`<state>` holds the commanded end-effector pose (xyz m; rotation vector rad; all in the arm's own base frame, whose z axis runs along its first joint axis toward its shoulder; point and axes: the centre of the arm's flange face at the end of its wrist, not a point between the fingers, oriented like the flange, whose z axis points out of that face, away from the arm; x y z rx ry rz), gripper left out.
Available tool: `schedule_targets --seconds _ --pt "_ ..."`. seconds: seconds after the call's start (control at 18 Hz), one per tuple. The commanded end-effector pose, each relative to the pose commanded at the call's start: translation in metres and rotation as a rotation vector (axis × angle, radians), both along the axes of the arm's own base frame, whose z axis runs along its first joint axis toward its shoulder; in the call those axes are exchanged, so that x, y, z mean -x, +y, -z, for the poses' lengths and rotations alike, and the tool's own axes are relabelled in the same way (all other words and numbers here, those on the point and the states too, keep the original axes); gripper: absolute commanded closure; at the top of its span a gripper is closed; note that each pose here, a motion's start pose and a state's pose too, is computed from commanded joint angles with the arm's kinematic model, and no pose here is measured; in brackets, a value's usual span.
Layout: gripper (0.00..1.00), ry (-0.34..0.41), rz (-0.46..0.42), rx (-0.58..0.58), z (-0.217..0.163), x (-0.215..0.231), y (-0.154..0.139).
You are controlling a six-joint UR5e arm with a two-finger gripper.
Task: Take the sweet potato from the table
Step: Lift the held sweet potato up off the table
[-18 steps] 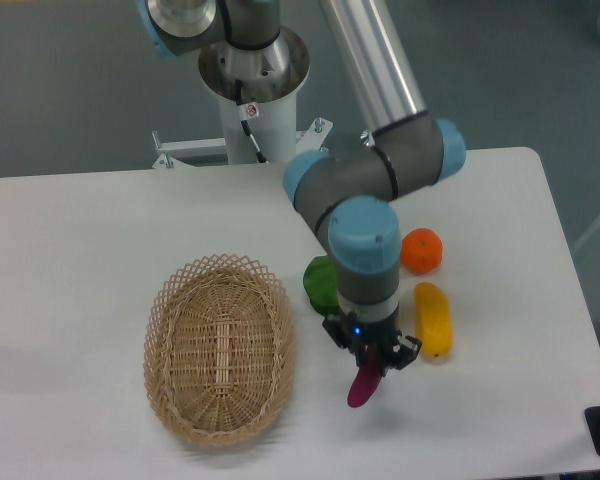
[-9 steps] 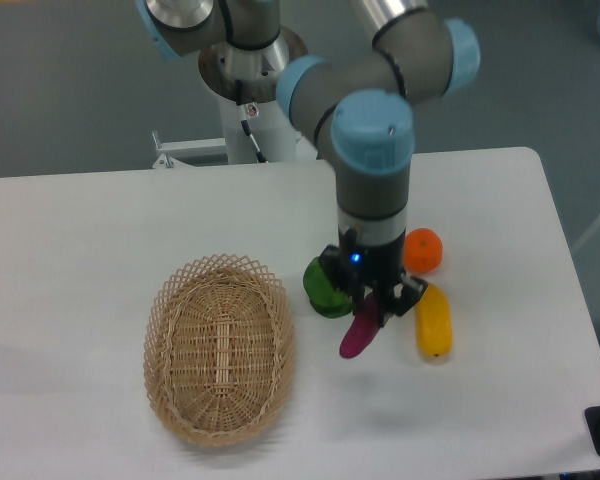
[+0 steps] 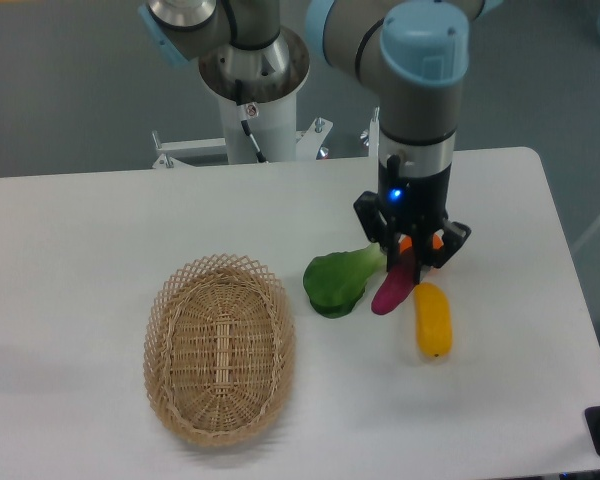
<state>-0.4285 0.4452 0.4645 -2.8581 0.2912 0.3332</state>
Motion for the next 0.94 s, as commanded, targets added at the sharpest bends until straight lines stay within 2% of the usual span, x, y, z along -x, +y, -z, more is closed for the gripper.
schedule_targets --seconds 0.94 --pt "0.70 0.008 -0.005 -0.010 -0.0053 0.0010 -0.0001"
